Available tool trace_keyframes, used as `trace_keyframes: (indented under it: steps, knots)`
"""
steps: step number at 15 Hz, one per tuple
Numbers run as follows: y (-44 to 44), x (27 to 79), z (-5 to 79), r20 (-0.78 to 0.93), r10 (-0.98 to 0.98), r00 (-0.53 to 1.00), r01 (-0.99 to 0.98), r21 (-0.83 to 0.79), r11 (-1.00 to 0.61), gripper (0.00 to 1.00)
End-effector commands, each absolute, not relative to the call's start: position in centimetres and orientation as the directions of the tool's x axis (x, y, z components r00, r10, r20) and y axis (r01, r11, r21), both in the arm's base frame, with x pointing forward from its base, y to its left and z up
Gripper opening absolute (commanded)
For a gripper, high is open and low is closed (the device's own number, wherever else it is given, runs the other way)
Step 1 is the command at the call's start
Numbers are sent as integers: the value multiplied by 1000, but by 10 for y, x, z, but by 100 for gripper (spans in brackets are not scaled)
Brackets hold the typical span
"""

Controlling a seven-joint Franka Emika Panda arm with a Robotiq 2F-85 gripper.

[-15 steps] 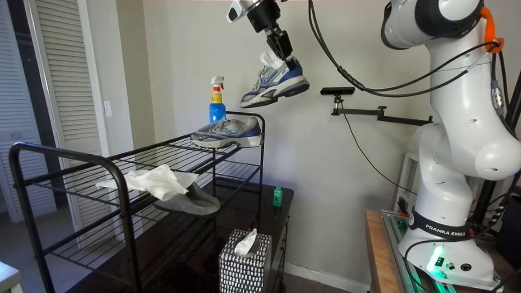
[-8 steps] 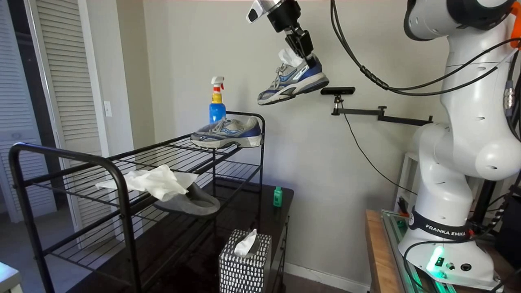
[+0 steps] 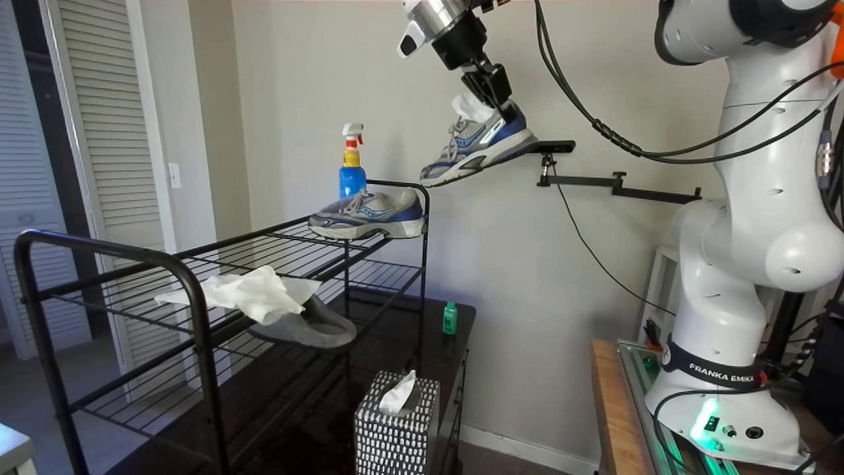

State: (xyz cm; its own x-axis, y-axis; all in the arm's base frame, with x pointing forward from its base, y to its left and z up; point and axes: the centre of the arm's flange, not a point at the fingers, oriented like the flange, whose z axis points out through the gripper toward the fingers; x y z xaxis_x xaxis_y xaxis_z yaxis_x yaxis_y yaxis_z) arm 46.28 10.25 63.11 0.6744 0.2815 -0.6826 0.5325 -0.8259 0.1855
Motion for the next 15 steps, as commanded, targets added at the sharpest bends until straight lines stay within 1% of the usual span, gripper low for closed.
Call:
trace_keyframes:
  steps: [1, 4, 8, 15]
  knots:
    - [103, 418, 612, -740, 307, 599, 592, 150, -792, 6]
    - [97, 394, 602, -775, 304, 554, 606, 125, -786, 6]
    - [91, 365, 586, -797, 350, 493, 628, 47, -777, 6]
    - [106, 347, 566, -678, 555, 481, 644, -156, -749, 6]
